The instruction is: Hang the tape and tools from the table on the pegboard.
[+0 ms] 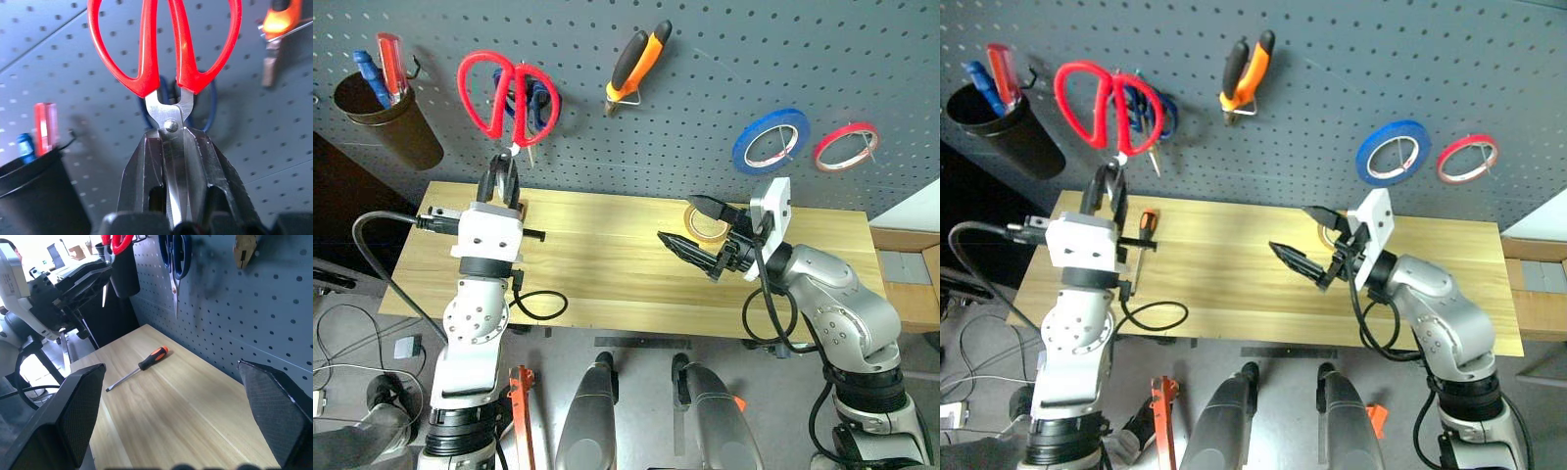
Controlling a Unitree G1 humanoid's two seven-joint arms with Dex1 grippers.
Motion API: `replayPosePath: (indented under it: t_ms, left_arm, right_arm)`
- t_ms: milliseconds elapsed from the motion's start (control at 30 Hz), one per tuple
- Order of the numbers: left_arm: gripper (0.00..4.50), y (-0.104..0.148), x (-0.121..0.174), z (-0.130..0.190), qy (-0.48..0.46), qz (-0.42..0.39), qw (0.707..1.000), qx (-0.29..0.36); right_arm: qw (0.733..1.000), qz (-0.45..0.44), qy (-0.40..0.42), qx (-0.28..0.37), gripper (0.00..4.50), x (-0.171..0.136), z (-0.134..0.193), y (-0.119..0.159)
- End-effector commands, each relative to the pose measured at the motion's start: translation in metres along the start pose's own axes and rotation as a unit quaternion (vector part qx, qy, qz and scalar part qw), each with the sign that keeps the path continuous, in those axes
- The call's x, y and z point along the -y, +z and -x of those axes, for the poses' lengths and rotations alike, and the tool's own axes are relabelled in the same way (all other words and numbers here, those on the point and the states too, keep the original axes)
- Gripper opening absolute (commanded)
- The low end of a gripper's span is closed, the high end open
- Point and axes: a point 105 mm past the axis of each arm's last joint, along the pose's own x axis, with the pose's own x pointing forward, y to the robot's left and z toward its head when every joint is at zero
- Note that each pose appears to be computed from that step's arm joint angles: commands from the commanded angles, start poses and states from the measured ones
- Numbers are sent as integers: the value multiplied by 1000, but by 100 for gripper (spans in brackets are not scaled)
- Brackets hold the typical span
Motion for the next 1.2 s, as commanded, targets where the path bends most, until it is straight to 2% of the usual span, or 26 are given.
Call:
replayPosePath:
  t_ms: [33, 300, 567, 967, 1200]
  left_arm:
    - [24, 20, -9, -3, 14, -17, 999, 46]
    - [24, -9, -10, -8, 20, 9, 1000, -13]
    - [24, -20, -8, -10, 15, 18, 999, -32]
    - [24, -39, 10, -14, -12, 59, 995, -75]
    - [24, -31, 17, -18, -29, 70, 996, -52]
  right_arm:
    - [999, 25, 4, 40, 450, -3, -3, 21]
    - [997, 44, 4, 57, 450, -3, -7, 36]
    - [995, 56, 1, 83, 450, -6, -11, 54]
    - [994, 61, 1, 92, 450, -9, -14, 61]
    - [994, 62, -6, 86, 450, -8, -13, 59]
